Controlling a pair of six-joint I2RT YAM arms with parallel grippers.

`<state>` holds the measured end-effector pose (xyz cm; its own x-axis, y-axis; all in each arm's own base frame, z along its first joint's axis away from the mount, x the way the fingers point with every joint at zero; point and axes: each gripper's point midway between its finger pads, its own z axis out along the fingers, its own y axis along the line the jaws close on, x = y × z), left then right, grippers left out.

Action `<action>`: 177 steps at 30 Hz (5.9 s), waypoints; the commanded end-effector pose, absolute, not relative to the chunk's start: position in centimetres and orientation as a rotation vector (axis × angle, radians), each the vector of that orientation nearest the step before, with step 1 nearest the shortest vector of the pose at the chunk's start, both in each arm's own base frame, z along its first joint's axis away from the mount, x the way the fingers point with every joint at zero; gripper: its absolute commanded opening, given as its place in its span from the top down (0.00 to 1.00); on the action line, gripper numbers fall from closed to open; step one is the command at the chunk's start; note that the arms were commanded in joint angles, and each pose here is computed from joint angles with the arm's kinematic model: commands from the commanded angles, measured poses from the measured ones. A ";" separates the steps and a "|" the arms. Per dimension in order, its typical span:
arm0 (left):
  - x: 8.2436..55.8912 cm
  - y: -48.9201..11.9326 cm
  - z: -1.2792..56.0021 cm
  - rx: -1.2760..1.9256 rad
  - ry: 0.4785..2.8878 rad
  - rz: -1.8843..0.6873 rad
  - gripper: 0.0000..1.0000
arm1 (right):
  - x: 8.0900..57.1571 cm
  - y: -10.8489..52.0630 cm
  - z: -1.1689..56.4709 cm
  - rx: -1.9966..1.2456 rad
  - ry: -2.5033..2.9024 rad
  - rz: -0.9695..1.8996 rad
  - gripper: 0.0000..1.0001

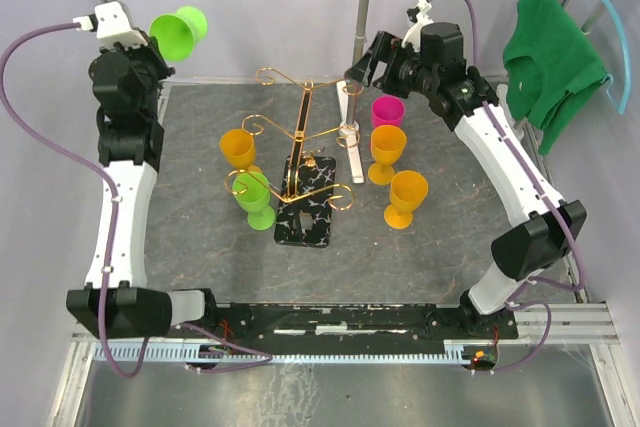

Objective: Place the wine glass upside down on the wine glass rack

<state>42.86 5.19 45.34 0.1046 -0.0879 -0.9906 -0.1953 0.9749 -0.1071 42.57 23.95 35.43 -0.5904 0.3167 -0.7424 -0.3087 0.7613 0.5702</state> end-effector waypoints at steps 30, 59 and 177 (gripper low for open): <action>34.2 -10.4 50.6 -0.034 0.884 -0.142 0.97 | 45.0 36.1 50.6 0.124 1.448 1.817 0.09; 34.0 -12.6 48.5 -0.005 0.914 -0.225 0.97 | 42.7 41.5 49.7 0.073 1.520 1.948 0.29; 38.8 -10.6 49.1 -0.048 1.221 -0.063 0.01 | 42.6 24.9 34.3 -0.273 1.218 0.795 0.99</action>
<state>39.21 -11.06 46.58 0.2882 -0.0195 -0.9574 0.0227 0.9997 -0.0135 42.83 25.04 32.29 0.0349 0.3110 -0.9498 -0.6488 0.7299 0.2152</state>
